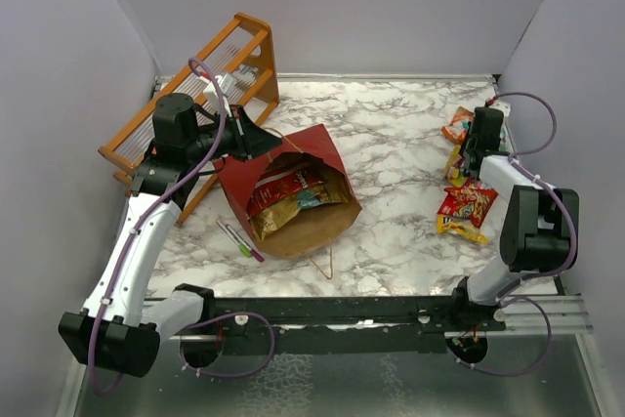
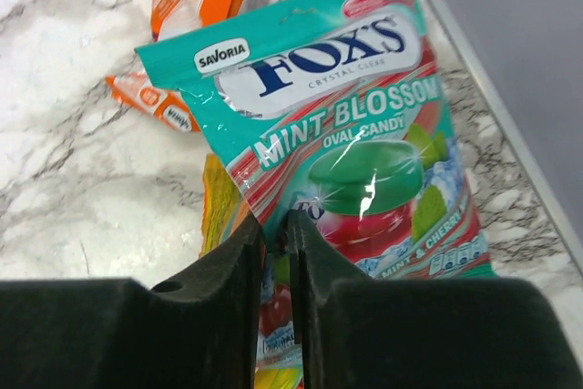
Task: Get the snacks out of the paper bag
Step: Place the snack at the center of the board, then take out the snack from the paper bag.
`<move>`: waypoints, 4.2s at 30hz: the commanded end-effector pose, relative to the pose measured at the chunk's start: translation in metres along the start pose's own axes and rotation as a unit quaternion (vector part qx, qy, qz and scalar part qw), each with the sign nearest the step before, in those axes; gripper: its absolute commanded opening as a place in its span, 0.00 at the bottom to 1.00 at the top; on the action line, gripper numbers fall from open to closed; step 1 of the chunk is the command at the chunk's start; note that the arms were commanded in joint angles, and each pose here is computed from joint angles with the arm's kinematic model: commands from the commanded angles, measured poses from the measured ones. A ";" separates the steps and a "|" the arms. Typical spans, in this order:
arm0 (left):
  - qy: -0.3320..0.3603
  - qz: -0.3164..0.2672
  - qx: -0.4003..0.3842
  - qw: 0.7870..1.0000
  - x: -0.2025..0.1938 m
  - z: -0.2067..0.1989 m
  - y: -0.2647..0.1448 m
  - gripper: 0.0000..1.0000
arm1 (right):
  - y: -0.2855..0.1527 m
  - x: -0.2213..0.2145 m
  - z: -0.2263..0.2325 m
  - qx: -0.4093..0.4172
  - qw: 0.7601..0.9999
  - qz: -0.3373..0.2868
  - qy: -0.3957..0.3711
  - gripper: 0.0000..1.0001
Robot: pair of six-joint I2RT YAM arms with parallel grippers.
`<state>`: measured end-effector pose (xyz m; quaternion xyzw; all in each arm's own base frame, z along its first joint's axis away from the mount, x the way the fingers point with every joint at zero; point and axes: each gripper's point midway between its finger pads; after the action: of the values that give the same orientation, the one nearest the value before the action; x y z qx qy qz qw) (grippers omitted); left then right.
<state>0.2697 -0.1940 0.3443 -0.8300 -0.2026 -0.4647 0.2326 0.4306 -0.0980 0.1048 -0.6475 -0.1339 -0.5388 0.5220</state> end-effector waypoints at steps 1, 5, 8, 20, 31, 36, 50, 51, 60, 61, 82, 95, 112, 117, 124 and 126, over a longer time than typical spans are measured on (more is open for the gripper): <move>0.011 -0.015 -0.007 1.000 0.007 -0.007 -0.006 0.00 | -0.013 -0.002 0.022 0.048 0.999 0.010 0.018 0.07; 0.011 -0.015 -0.007 1.000 0.007 -0.006 -0.005 0.00 | -0.031 -0.003 0.044 0.084 0.996 0.000 0.008 0.01; 0.008 -0.016 -0.008 1.000 0.008 -0.007 -0.005 0.00 | -0.028 -0.007 0.038 0.066 0.998 0.000 0.009 0.04; 0.013 -0.014 -0.003 1.000 0.008 -0.009 -0.009 0.00 | -0.046 0.016 0.052 0.105 0.994 -0.007 0.005 0.55; 0.013 -0.017 -0.002 1.000 0.011 -0.006 -0.005 0.00 | -0.172 0.042 0.121 0.360 0.932 -0.027 0.038 0.70; 0.011 -0.012 0.001 1.000 0.009 -0.002 -0.003 0.00 | -0.247 -0.024 0.157 0.550 0.834 0.040 -0.002 0.71; 0.008 -0.014 -0.001 1.000 0.012 -0.001 0.000 0.00 | -0.399 -0.053 0.185 0.723 0.664 -0.036 -0.190 0.71; 0.007 -0.013 -0.001 1.000 0.011 -0.001 0.001 0.00 | -0.411 -0.061 0.189 0.732 0.645 -0.050 -0.210 0.71; 0.002 -0.012 -0.001 1.000 0.011 -0.003 -0.002 0.00 | -0.461 -0.154 0.227 0.729 0.487 -0.200 -0.436 0.72; 0.002 -0.012 0.000 1.000 0.010 -0.003 -0.002 0.00 | -0.457 -0.161 0.234 0.719 0.478 -0.212 -0.459 0.73; -0.001 -0.017 -0.006 1.000 0.008 -0.009 -0.007 0.00 | -0.405 -0.207 0.336 0.612 0.384 -0.330 -0.607 0.49; 0.003 -0.018 -0.009 1.000 0.006 -0.013 -0.011 0.00 | -0.358 -0.233 0.358 0.570 0.396 -0.325 -0.642 0.49; 0.003 -0.018 -0.004 1.000 0.005 -0.012 -0.012 0.00 | -0.355 -0.216 0.392 0.515 0.400 -0.428 -0.626 0.03; 0.001 -0.017 -0.002 1.000 0.002 -0.009 -0.011 0.00 | -0.375 -0.209 0.366 0.555 0.396 -0.398 -0.613 0.01; -0.001 -0.014 -0.002 1.000 0.001 -0.006 -0.008 0.00 | -0.416 -0.212 0.313 0.626 0.377 -0.324 -0.601 0.01; 0.001 -0.015 -0.002 1.000 0.003 -0.007 -0.008 0.00 | -0.430 -0.206 0.294 0.648 0.382 -0.305 -0.585 0.01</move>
<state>0.2611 -0.1929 0.3411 -0.8371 -0.2056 -0.4516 0.2303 0.2452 0.4196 0.1990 -0.2264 -0.9229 0.0635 0.3048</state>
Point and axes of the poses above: each gripper's point midway between its finger pads, its own y axis out along the fingers, its own z axis along the line the jaws close on, x = y × z, and after that the axes turned 12 degrees about y, right-handed
